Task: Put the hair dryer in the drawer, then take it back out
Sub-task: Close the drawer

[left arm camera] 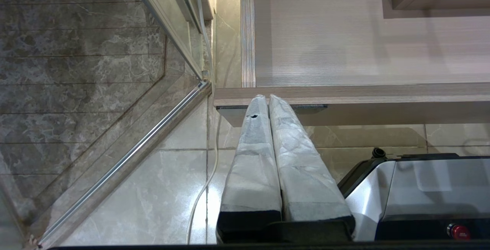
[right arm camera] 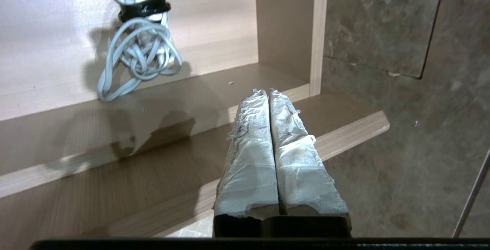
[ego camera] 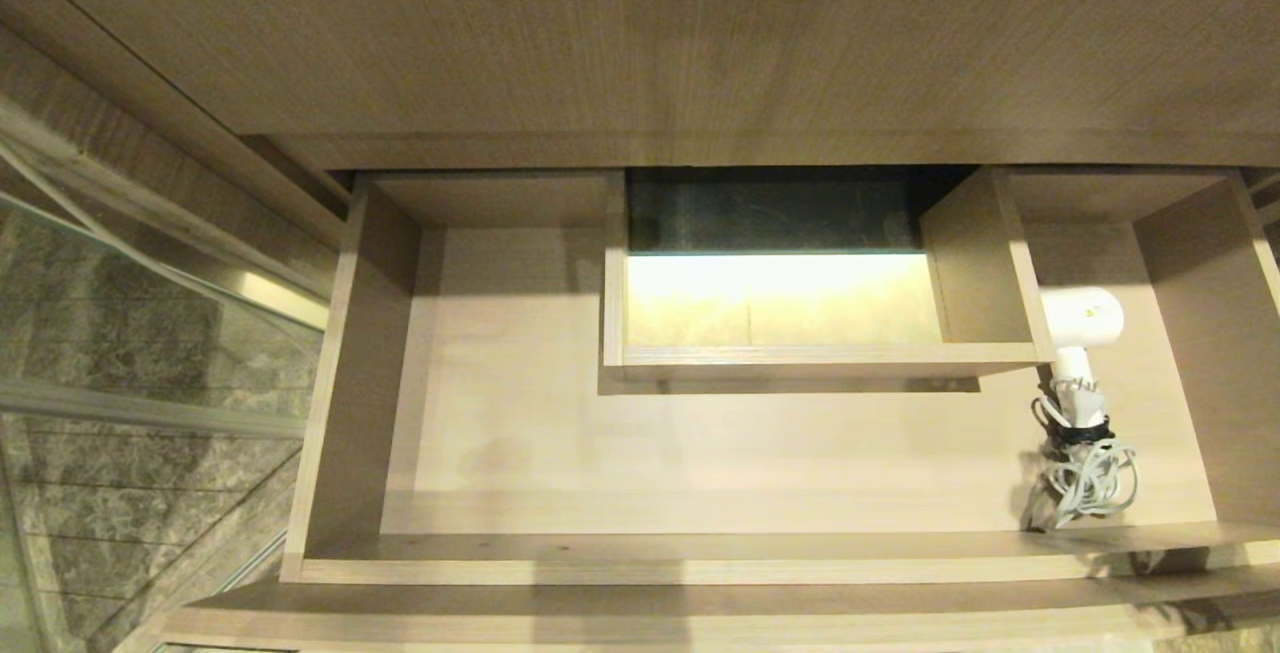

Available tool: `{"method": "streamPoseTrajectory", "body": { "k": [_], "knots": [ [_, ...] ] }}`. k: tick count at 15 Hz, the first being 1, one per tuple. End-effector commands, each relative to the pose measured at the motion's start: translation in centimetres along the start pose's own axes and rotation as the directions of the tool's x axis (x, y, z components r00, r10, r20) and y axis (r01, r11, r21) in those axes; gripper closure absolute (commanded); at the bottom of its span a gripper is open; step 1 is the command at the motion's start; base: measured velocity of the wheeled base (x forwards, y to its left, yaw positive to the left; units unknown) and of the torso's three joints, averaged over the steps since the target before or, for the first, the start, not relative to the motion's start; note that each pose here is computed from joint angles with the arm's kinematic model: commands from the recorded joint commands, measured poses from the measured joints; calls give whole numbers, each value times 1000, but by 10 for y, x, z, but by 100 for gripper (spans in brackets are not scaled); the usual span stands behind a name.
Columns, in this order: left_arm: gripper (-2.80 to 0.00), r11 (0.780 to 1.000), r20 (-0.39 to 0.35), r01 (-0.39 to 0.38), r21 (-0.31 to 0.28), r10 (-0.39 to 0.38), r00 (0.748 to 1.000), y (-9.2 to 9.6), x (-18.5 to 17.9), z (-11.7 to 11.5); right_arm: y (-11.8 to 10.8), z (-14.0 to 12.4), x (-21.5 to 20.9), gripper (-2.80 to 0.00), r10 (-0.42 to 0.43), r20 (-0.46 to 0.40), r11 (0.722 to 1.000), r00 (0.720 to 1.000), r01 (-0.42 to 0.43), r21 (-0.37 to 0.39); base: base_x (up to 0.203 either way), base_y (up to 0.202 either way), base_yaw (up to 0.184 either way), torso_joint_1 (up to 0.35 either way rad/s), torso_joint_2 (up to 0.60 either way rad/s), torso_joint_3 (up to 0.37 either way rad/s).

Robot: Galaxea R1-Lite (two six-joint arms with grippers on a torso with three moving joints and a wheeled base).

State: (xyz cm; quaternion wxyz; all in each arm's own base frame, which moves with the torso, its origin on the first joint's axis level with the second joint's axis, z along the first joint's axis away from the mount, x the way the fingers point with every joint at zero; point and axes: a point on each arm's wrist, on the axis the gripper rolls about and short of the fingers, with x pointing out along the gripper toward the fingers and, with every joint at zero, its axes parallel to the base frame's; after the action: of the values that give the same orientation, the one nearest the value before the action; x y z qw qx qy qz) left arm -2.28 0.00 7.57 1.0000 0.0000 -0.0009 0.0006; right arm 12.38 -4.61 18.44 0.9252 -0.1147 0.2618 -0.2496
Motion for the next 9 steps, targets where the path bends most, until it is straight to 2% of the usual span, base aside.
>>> {"method": "streamPoseTrajectory", "body": {
  "k": [1,3,5,9],
  "knots": [
    [0,1000,0,0,0,0,1000,0,0,0,-1,4,1,0,-7,17,1000,1000,7,1,0,0,0,22,-2,31],
    [0,1000,0,0,0,0,1000,0,0,0,-2,6,2,0,-19,34,1000,999,19,6,0,0,0,21,4,31],
    [0,1000,0,0,0,0,1000,0,0,0,-3,2,7,0,-72,-16,997,997,72,-2,0,0,0,0,0,0],
    [0,1000,0,0,0,0,1000,0,0,0,-1,-8,23,0,-103,-151,995,983,99,-31,0,0,0,0,0,0]
  ]
}}
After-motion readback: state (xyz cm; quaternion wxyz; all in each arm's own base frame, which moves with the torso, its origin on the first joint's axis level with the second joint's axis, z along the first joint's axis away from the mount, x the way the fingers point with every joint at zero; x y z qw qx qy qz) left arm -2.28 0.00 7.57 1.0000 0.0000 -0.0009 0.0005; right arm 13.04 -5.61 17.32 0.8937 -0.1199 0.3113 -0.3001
